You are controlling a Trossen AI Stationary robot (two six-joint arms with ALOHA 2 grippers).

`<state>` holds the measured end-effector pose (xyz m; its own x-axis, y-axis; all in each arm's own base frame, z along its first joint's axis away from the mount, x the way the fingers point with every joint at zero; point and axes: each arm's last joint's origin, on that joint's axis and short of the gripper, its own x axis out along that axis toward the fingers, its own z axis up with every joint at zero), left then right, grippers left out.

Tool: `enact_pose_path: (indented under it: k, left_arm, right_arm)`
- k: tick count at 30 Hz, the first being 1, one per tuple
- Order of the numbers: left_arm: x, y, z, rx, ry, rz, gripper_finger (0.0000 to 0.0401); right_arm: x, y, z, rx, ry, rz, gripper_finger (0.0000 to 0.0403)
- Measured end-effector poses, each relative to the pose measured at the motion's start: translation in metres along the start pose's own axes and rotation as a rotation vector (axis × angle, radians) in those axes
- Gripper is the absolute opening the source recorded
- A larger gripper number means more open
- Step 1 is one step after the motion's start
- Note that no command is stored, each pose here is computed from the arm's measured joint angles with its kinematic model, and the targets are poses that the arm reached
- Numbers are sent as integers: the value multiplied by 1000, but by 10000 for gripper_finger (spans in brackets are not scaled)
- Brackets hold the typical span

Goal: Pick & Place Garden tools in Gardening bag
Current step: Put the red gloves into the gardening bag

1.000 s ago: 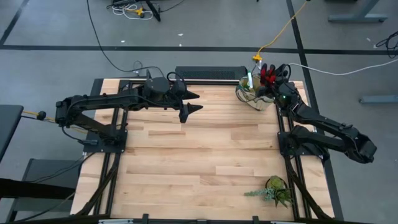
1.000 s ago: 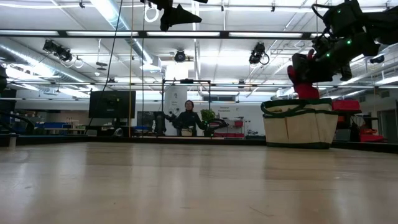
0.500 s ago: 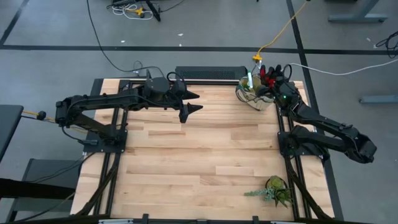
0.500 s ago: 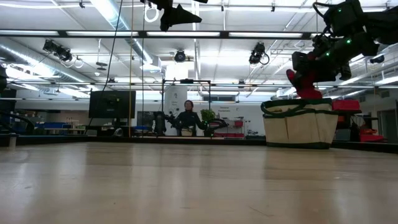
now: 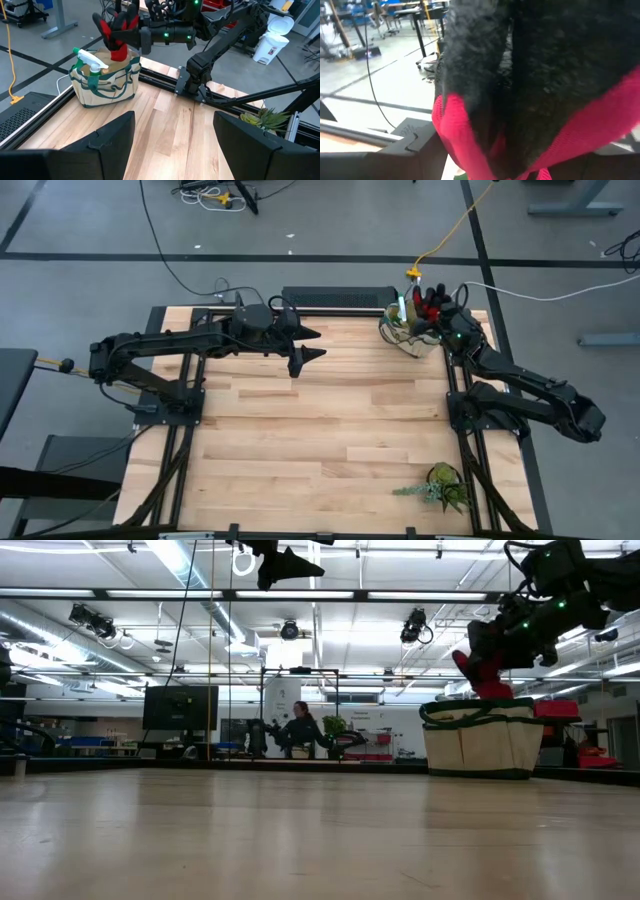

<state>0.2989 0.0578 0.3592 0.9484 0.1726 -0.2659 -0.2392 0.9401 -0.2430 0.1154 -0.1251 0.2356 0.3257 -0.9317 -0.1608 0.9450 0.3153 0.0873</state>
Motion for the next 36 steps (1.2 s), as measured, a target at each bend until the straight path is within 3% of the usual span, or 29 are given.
enact_pose_path:
  k: [9, 21, 27, 36]
  left_arm:
    - [0, 0, 0, 0, 0, 0, 277]
    - [0, 0, 0, 0, 0, 0, 277]
    - [0, 0, 0, 0, 0, 0, 277]
    - [0, 0, 0, 1, 0, 0, 277]
  right_arm:
    - [0, 1, 0, -59, 1, 46, 285]
    - [0, 1, 0, -40, 5, 44, 362]
    - [0, 1, 0, -37, 4, 41, 377]
    - [0, -3, 1, 4, -20, -98, 363]
